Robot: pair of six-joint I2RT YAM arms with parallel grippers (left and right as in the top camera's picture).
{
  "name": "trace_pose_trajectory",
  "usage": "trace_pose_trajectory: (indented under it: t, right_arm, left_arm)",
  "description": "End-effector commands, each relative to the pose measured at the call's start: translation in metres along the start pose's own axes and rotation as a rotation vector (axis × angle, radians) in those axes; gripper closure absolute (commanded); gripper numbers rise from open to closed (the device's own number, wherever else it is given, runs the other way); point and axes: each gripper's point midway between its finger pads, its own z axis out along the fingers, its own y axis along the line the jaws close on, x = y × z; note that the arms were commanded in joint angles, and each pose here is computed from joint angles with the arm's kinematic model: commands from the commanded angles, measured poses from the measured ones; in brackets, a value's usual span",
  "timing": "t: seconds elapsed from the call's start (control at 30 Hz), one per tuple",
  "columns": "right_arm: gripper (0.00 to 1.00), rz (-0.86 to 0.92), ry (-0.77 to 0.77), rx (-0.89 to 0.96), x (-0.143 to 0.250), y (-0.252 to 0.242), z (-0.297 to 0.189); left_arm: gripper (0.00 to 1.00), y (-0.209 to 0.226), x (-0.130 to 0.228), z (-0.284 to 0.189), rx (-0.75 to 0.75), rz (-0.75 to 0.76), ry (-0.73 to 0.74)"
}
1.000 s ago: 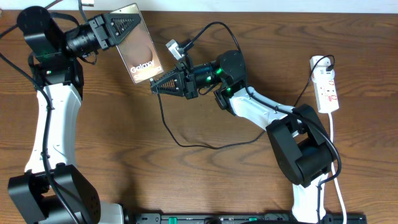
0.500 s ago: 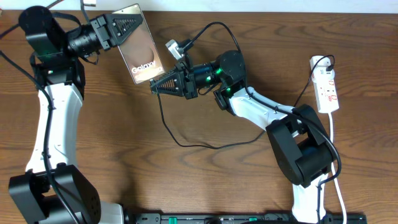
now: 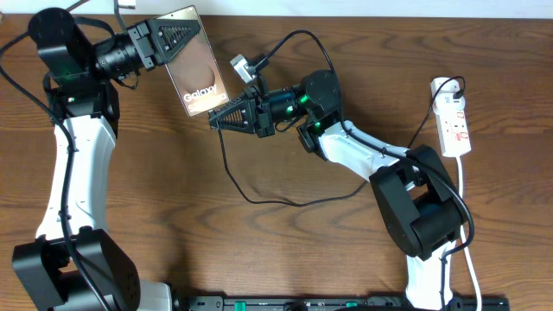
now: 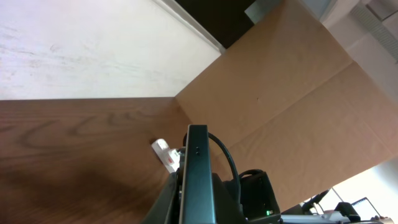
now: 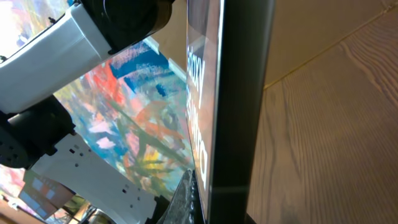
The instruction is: Plug charger to phone and switch on socket
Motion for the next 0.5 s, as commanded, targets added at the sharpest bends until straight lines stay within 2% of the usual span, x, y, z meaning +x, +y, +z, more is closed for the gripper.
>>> trace_pose_trajectory:
  t: [0.0, 0.47]
  right_arm:
    - [0.99, -0.037, -0.123, 0.043, -0.0291, -0.0008, 0.0003]
    - [0.99, -0.045, -0.166, 0.063, -0.0374, -0.0037, -0.0039]
  left_arm:
    - [0.93, -0.0130, 0.0121, 0.0051, 0.060, 0.014, 0.064]
    - [0.93, -0.0137, 0.0128, 0.0049, 0.064, 0.019, 0.069]
